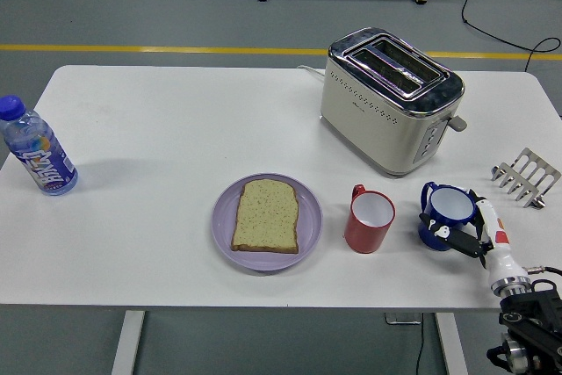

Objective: Pick up the cup,pour liquid into bread,place the cup on the desk

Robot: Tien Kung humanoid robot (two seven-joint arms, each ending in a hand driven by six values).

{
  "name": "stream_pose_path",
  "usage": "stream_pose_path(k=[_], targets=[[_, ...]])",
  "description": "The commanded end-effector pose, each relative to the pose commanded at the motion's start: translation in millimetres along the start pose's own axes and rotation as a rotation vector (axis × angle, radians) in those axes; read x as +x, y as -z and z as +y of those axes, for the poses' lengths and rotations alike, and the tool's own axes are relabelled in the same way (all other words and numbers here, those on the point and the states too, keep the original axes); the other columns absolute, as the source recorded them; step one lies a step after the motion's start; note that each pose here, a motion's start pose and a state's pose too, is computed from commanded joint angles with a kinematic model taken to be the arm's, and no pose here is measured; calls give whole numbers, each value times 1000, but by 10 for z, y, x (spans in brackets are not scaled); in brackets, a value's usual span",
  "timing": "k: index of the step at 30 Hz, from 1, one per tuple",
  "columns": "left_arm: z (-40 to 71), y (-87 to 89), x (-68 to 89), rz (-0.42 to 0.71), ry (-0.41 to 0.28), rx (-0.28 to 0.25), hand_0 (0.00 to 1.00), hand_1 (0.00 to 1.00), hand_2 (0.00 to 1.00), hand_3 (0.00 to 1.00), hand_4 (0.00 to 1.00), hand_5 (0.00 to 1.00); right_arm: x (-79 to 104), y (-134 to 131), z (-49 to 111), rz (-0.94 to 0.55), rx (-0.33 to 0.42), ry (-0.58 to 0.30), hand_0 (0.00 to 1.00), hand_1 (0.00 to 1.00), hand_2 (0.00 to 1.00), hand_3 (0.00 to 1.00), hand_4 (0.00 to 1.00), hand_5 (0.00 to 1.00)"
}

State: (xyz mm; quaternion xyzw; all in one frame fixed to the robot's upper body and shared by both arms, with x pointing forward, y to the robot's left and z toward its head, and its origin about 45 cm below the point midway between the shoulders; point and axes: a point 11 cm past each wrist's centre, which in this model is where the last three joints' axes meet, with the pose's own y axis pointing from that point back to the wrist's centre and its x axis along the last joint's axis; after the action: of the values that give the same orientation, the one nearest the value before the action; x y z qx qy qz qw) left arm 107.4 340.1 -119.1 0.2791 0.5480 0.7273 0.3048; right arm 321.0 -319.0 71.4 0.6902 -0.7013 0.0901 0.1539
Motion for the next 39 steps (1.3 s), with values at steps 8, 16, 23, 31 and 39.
stream_pose_path(k=[8, 16, 23, 31, 39], targets=[[-1, 3, 9, -2, -2, 1, 690, 756, 773, 611, 396, 998, 5, -12, 5, 12, 3, 6, 492, 455, 553, 555, 671, 2], [-1, 0, 13, 2, -2, -1, 690, 756, 773, 611, 396, 998, -6, -12, 6, 16, 8, 18, 553, 481, 575, 589, 678, 2], [-1, -13, 12, 6, -1, -4, 690, 756, 773, 611, 396, 998, -10, 0, -3, 21, 15, 27, 666, 565, 634, 612, 690, 2], [0, -21, 11, 7, -1, -5, 690, 756, 773, 611, 396, 998, -33, 8, -3, 27, 24, 54, 715, 603, 690, 678, 703, 2], [0, -23, 12, 9, 0, -6, 690, 756, 773, 611, 396, 998, -29, 11, -6, 26, 26, 54, 770, 642, 736, 702, 704, 2]])
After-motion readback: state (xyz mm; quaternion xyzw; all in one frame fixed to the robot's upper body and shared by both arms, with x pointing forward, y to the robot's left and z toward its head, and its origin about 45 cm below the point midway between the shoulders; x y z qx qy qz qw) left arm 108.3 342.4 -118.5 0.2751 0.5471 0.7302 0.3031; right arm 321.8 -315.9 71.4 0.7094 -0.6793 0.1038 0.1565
